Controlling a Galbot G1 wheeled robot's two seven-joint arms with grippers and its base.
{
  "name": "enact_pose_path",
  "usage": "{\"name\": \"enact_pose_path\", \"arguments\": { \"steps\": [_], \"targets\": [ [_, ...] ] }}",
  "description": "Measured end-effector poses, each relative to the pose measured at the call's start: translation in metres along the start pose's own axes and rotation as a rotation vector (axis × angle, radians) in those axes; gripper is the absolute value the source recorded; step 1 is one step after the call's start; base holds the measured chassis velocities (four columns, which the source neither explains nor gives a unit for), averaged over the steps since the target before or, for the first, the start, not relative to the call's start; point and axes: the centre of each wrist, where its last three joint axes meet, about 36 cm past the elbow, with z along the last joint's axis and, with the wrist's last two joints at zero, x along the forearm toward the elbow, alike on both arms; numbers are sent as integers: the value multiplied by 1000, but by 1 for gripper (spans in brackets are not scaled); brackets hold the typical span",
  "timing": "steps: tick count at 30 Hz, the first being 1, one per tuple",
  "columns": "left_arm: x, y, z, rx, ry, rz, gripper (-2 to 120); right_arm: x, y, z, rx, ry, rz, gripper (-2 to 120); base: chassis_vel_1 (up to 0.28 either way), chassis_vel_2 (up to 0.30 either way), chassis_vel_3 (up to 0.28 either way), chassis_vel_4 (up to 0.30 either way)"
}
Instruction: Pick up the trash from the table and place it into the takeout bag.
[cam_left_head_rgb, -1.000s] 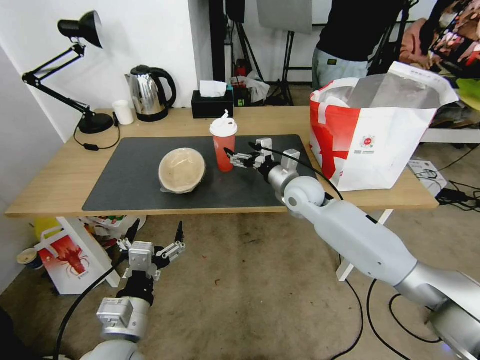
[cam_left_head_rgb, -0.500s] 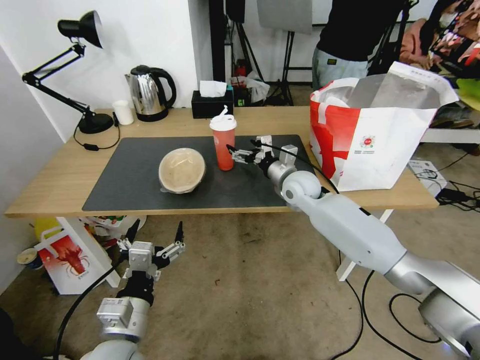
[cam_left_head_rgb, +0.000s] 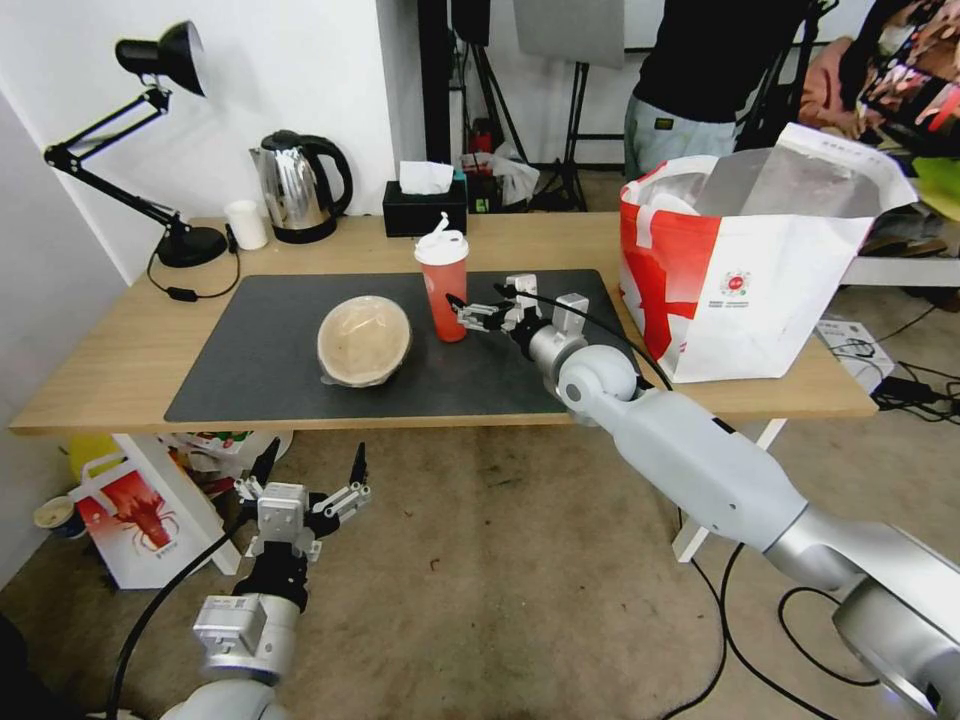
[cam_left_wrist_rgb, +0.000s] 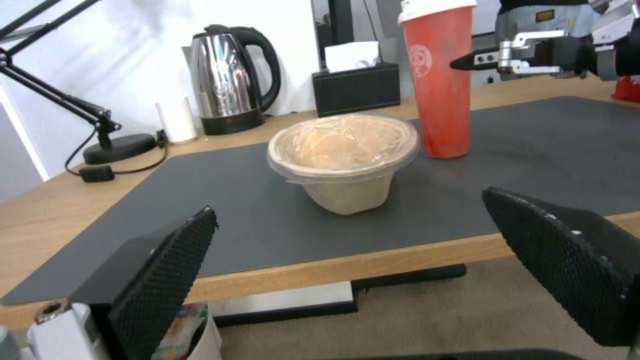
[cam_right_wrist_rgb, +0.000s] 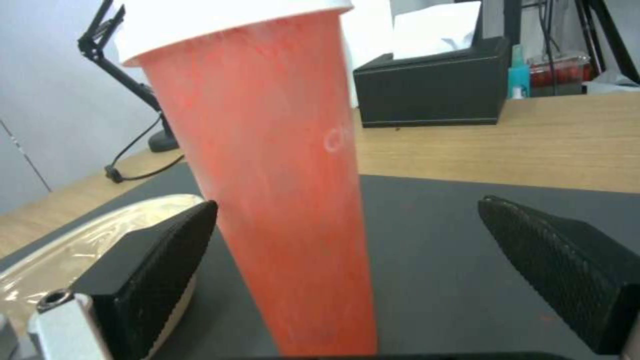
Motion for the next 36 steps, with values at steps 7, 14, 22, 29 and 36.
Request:
{"name": "enact_pose_path", "arguments": {
  "steps": [7, 14, 22, 29, 36],
  "targets": [
    [0, 0, 0, 0, 0, 0, 100, 2, 7, -2, 5, -2, -22, 100, 0, 0, 0, 0],
    [0, 0, 0, 0, 0, 0, 100, 1, 12, -2, 14, 2, -36, 100, 0, 0, 0, 0],
    [0, 0, 0, 0, 0, 0, 100, -5, 17, -1, 25, 12, -49, 100, 0, 0, 0, 0],
    [0, 0, 0, 0, 0, 0, 100, -13, 14, -1, 31, 19, -40, 100, 0, 0, 0, 0],
    [0, 0, 0, 0, 0, 0, 100, -28, 3, -2, 44, 29, -20, 100, 0, 0, 0, 0]
  ]
}}
